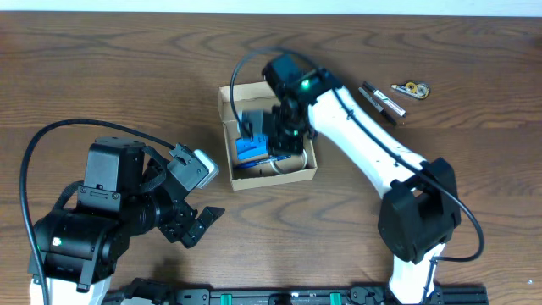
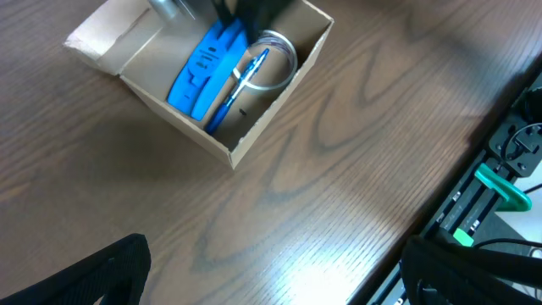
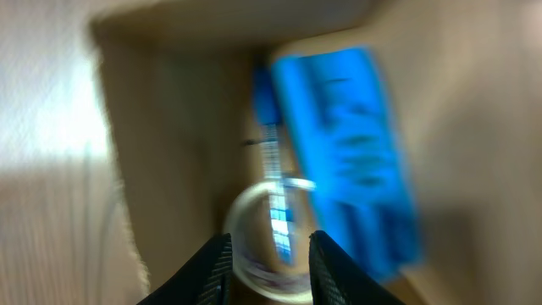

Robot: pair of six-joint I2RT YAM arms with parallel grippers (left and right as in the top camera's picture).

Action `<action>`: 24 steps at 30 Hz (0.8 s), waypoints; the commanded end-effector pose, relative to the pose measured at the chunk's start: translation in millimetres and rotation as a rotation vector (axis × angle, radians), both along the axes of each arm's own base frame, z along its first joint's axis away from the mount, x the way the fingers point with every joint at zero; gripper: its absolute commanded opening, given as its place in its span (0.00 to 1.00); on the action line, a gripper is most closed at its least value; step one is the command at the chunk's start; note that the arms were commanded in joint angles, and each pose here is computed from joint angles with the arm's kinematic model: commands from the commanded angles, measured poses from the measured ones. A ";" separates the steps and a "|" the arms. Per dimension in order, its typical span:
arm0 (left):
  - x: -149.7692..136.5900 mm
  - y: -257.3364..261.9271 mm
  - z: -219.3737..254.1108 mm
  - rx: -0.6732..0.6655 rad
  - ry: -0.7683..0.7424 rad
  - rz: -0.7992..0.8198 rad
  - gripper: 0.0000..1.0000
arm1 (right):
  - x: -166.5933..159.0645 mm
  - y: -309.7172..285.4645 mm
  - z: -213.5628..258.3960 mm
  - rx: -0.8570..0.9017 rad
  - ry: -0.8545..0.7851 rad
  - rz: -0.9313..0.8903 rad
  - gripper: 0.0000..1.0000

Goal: Pack container
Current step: 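Release the pen and move the right gripper to the Sharpie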

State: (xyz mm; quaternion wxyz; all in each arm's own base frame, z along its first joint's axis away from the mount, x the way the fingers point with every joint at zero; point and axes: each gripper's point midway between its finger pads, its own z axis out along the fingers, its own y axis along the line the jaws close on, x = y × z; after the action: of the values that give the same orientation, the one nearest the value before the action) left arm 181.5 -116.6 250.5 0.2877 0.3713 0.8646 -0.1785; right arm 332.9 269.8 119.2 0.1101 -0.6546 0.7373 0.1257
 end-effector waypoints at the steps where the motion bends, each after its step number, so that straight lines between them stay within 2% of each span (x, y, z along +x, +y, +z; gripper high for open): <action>1: 0.7 -1.4 10.2 -0.012 -0.032 -0.015 0.95 | 45.7 -15.9 39.6 0.041 -0.066 -0.264 0.32; 6: 0.6 -1.3 10.1 -0.012 -0.032 -0.015 0.95 | 90.3 -55.6 77.1 0.107 -0.127 -0.461 0.35; 12: 0.6 -1.3 10.1 -0.012 -0.032 -0.015 0.95 | 122.4 -142.5 70.7 0.014 -0.175 -0.653 0.43; 19: 0.7 -1.4 10.2 -0.012 -0.032 -0.015 0.95 | 129.9 -228.0 50.3 -0.085 -0.159 -0.830 0.45; 24: 0.6 -1.3 10.1 -0.012 -0.032 -0.015 0.95 | 126.6 -252.2 24.4 -0.107 -0.128 -0.870 0.45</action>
State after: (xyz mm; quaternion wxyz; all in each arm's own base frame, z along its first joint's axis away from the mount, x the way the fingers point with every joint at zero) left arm 181.5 -116.7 250.6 0.2877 0.3715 0.8645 -0.1787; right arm 464.1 24.6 159.2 0.1804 -0.3021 0.9360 -0.0098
